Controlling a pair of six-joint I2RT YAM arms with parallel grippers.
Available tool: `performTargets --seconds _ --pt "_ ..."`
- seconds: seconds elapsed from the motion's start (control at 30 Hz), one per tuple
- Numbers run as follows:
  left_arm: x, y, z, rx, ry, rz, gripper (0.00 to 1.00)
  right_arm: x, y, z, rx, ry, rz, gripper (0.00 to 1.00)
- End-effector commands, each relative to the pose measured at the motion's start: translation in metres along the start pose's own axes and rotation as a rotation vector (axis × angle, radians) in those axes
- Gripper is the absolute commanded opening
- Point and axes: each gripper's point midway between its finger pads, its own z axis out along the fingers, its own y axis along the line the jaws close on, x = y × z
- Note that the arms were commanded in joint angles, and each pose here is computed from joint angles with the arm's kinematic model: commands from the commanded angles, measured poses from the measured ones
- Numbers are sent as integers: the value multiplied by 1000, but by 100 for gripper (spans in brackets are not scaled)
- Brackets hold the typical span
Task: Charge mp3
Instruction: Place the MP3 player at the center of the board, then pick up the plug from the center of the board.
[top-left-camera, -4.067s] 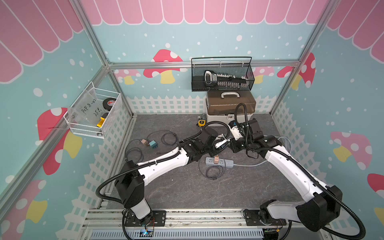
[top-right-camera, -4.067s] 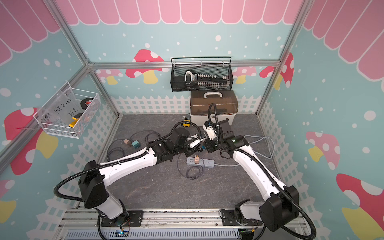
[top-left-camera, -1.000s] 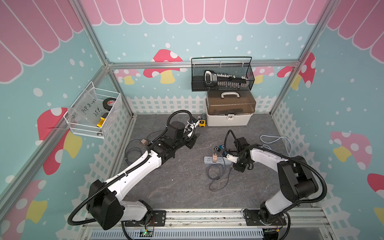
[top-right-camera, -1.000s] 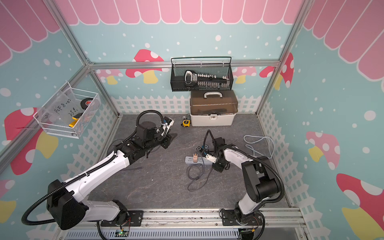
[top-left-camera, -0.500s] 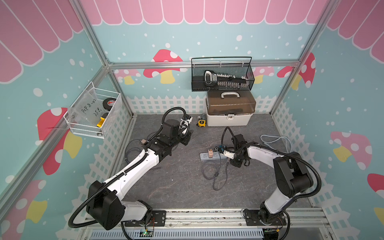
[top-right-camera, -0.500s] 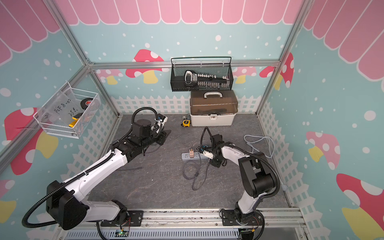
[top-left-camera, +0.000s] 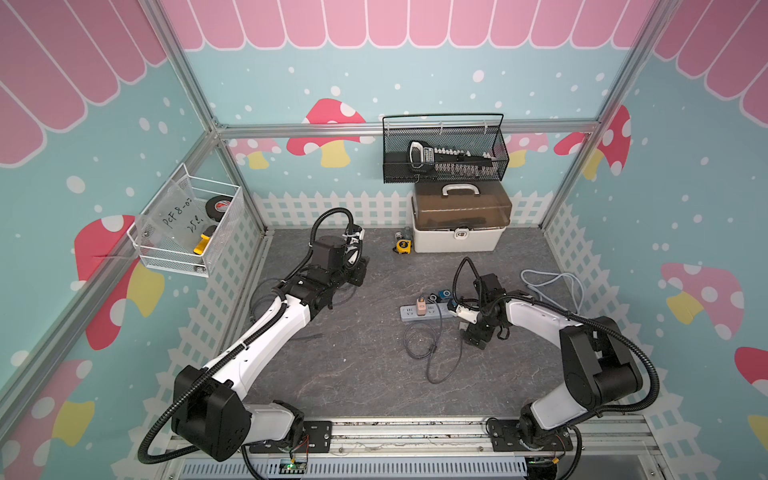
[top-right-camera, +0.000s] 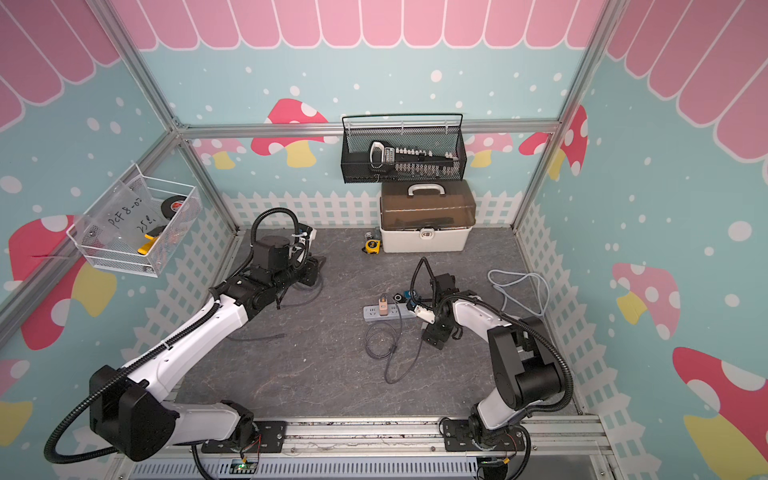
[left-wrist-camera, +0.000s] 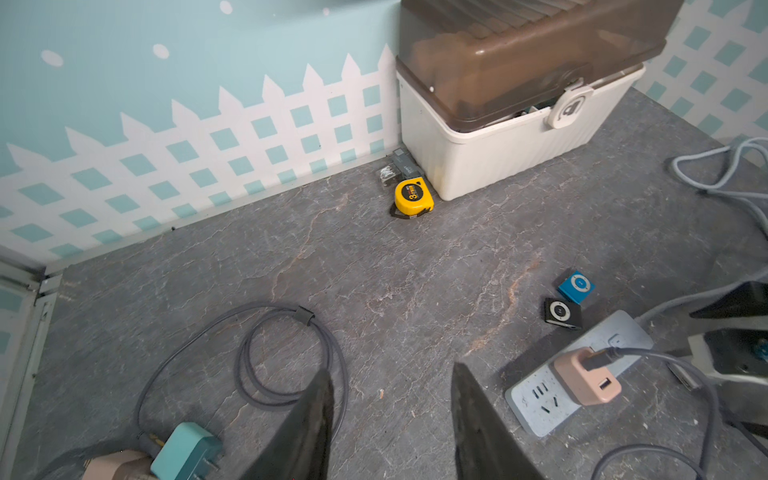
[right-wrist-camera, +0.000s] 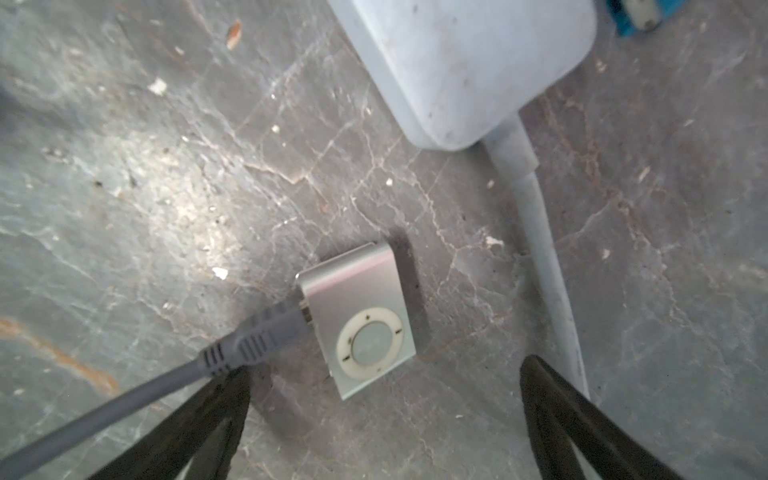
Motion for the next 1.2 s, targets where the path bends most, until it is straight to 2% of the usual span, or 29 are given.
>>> performTargets --seconds 0.0,0.13,0.27,0.43,0.5,0.6,0.7,0.8,0.97,1.17 --pt "6 27 -9 -84 28 -98 44 13 6 -16 9 30 0 100" --pt "18 60 -13 -188 63 -216 44 16 -5 -42 117 -4 6 100" --pt "45 100 -13 -296 139 -408 44 17 -25 -65 221 -54 56 99" --pt "72 144 -15 -459 181 -576 44 8 -76 -99 436 -159 254 100" --pt "82 158 -14 -521 207 -623 44 -2 -90 -109 474 -224 318 99" --pt "103 175 0 -576 274 -745 44 -28 -103 -119 456 -324 362 99" --pt "120 188 22 -628 346 -797 44 -45 -121 -121 434 -357 469 99" --pt "130 196 48 -651 395 -828 44 -63 -127 -117 362 -376 483 100" --pt "151 199 89 -660 486 -905 43 -72 -139 -115 344 -364 511 100" --pt "168 204 94 -746 515 -950 43 -67 -142 -108 349 -306 500 100"
